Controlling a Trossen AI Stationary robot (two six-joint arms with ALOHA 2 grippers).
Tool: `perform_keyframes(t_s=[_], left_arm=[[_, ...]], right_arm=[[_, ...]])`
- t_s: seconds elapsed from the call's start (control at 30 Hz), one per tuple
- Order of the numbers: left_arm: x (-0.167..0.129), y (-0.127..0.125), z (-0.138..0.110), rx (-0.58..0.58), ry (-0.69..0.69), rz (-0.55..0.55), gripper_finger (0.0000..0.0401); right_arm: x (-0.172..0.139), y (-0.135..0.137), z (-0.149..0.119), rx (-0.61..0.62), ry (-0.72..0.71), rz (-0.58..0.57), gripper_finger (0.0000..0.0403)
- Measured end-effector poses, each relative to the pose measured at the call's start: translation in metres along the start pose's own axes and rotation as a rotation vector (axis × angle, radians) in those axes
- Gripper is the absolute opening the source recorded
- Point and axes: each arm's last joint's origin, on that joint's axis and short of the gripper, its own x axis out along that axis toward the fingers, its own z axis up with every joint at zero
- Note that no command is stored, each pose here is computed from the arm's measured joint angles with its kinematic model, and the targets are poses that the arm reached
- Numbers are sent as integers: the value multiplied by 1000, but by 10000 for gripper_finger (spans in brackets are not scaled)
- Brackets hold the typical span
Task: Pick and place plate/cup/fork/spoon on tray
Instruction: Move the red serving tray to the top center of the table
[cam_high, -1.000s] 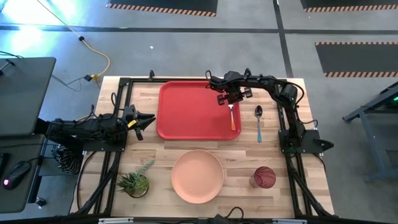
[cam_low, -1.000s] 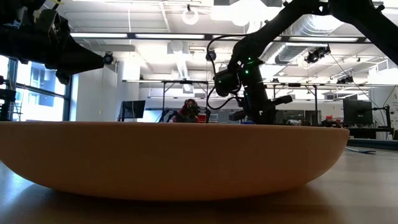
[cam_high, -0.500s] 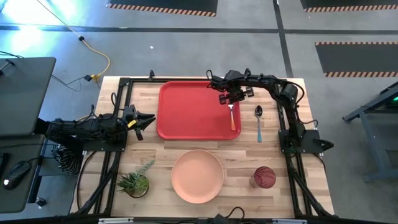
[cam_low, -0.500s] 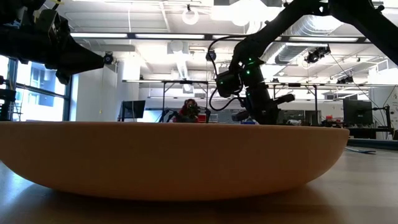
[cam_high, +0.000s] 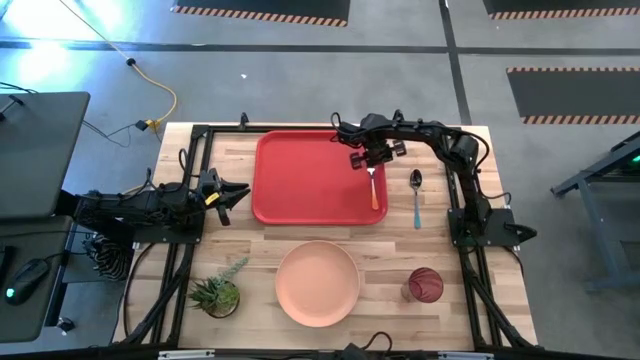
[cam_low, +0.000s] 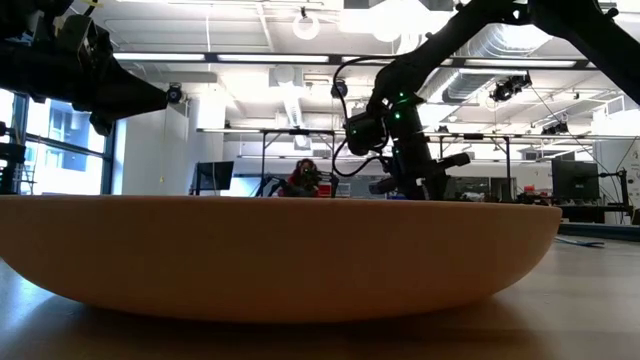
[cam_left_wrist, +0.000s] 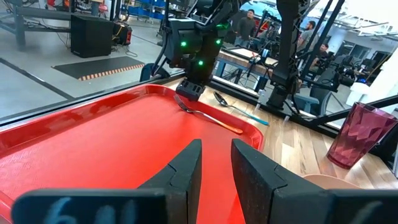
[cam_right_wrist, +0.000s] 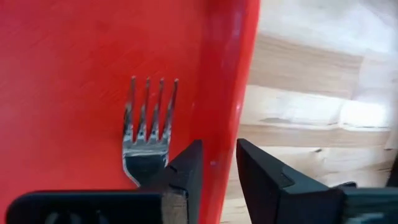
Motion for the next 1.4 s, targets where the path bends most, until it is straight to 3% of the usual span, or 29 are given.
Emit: perform_keyframes(t_s=[0.8,1.4], left_arm=[[0,0,0,0,0,0,76],[0,0,0,-1,0,0,76]], right_arm=[[7,0,4,-16,8,-11,87],[18,-7,4,0,58,-111,87]])
